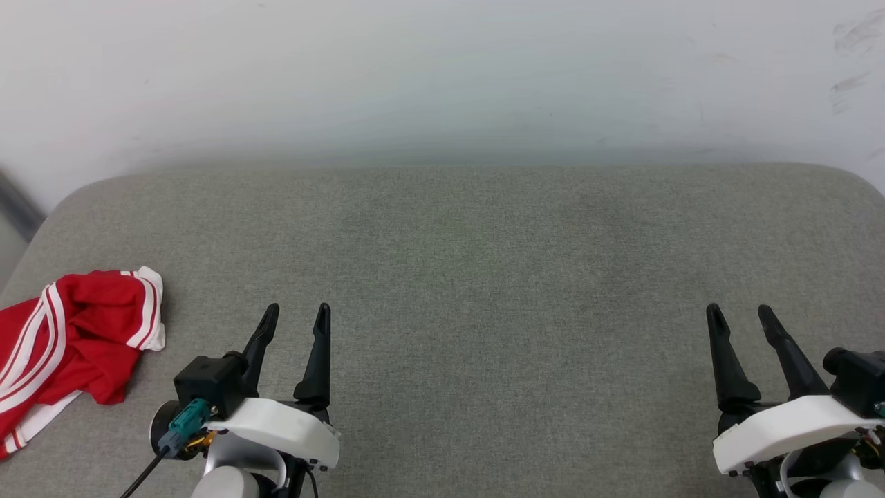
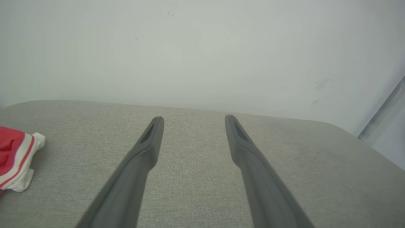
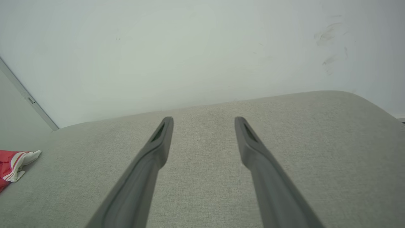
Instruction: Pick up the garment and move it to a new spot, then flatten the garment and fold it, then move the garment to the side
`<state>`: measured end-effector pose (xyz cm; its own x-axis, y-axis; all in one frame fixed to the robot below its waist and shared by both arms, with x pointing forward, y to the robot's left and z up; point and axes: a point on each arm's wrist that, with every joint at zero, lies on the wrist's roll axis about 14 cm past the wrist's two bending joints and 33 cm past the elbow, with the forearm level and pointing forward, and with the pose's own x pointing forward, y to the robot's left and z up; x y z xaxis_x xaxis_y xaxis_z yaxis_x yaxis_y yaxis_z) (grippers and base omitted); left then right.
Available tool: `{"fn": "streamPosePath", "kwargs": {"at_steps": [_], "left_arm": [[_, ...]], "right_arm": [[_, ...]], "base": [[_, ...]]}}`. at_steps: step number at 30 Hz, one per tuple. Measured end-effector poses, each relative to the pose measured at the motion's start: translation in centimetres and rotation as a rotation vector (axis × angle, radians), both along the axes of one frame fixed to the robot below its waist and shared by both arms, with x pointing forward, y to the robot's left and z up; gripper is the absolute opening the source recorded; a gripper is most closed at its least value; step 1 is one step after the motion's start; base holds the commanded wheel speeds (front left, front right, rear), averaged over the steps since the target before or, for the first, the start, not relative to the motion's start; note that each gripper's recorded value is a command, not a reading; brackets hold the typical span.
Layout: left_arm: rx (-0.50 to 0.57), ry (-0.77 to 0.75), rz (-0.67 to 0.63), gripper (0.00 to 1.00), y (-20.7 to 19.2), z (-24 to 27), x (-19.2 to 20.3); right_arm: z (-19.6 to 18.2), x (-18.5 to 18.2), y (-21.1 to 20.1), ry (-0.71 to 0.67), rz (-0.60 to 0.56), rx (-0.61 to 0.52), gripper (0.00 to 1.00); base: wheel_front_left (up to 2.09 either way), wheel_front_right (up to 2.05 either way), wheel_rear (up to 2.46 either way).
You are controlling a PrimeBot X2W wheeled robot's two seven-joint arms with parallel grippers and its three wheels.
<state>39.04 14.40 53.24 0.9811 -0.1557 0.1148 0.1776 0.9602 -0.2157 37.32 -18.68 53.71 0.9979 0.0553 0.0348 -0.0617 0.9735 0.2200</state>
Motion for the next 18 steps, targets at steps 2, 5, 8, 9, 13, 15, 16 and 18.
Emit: {"fn": "streamPosePath", "kwargs": {"at_steps": [2,5,8,9,13,15,16,18], "left_arm": [[0.014,-0.002,-0.002,1.0,-0.1,0.0,0.0],[0.026,0.001,-0.003,1.0,-0.2,-0.3,0.0],[0.039,0.001,-0.005,1.0,-0.3,-0.5,-0.1],[0.044,0.002,-0.008,1.0,-0.3,-0.6,-0.1],[0.062,0.002,-0.011,1.0,-0.4,-0.8,-0.1],[0.069,0.002,-0.011,1.0,-0.4,-0.9,0.0],[0.074,0.002,-0.011,1.0,-0.5,-1.0,-0.1],[0.082,0.005,-0.011,1.0,-0.5,-1.2,-0.1]], "right_arm": [[0.0,0.0,0.0,0.0,0.0,-0.015,1.0],[0.0,-0.1,0.1,-0.002,0.0,-0.039,1.0],[-0.1,-0.2,0.1,0.002,-0.001,-0.066,1.0],[-0.1,-0.2,0.1,0.001,-0.001,-0.073,1.0],[0.0,-0.1,0.2,-0.005,0.0,-0.093,1.0],[0.0,-0.1,0.2,-0.007,0.0,-0.102,1.0],[0.0,-0.1,0.2,-0.008,0.0,-0.104,1.0],[0.0,-0.1,0.2,-0.008,-0.001,-0.116,1.0]], "base": [[0.0,0.0,0.0],[0.0,0.0,0.0],[0.0,0.0,0.0],[0.0,0.0,0.0],[0.0,0.0,0.0],[0.0,0.0,0.0],[0.0,0.0,0.0],[0.0,0.0,0.0]]}}
